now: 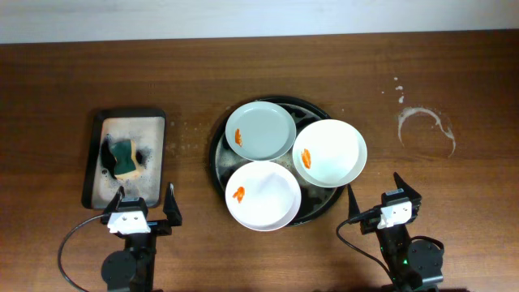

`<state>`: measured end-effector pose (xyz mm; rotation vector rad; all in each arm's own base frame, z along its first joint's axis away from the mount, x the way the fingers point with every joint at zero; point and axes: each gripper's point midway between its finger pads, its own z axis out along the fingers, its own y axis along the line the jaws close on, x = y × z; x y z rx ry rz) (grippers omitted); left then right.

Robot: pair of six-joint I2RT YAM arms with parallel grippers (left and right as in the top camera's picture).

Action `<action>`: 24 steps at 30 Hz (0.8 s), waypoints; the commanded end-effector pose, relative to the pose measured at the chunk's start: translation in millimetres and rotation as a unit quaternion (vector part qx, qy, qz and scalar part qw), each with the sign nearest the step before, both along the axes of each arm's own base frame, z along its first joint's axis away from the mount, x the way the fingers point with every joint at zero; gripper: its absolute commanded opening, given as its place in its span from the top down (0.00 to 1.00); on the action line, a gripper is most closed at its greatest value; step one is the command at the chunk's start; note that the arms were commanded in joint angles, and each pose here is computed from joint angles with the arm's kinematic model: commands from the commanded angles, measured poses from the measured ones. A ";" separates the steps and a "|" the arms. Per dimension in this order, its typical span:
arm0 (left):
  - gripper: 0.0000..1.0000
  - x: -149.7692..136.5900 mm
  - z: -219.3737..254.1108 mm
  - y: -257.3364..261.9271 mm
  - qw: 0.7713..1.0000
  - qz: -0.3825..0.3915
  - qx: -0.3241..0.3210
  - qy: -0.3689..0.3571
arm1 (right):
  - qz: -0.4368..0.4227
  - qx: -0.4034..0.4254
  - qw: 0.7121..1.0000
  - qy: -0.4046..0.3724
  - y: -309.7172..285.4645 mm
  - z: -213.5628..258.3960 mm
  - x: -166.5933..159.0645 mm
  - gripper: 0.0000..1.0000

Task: Clean dirty plates on tray and stack at the side
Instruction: 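Move both grippers from rest toward the sponge and the plates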

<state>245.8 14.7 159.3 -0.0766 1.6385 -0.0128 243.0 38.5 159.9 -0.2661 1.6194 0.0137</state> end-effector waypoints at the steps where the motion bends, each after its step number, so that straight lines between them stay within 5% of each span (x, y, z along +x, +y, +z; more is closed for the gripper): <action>1: 0.01 -0.3 -1.5 0.3 1.000 0.002 -0.005 0.002 | -0.007 0.002 1.000 0.002 -2.9 -3.2 0.6 0.01; 24: 0.00 0.5 13.1 -6.5 0.999 -0.018 -0.003 -0.027 | 0.039 0.006 0.999 -0.007 12.7 3.0 -2.6 0.01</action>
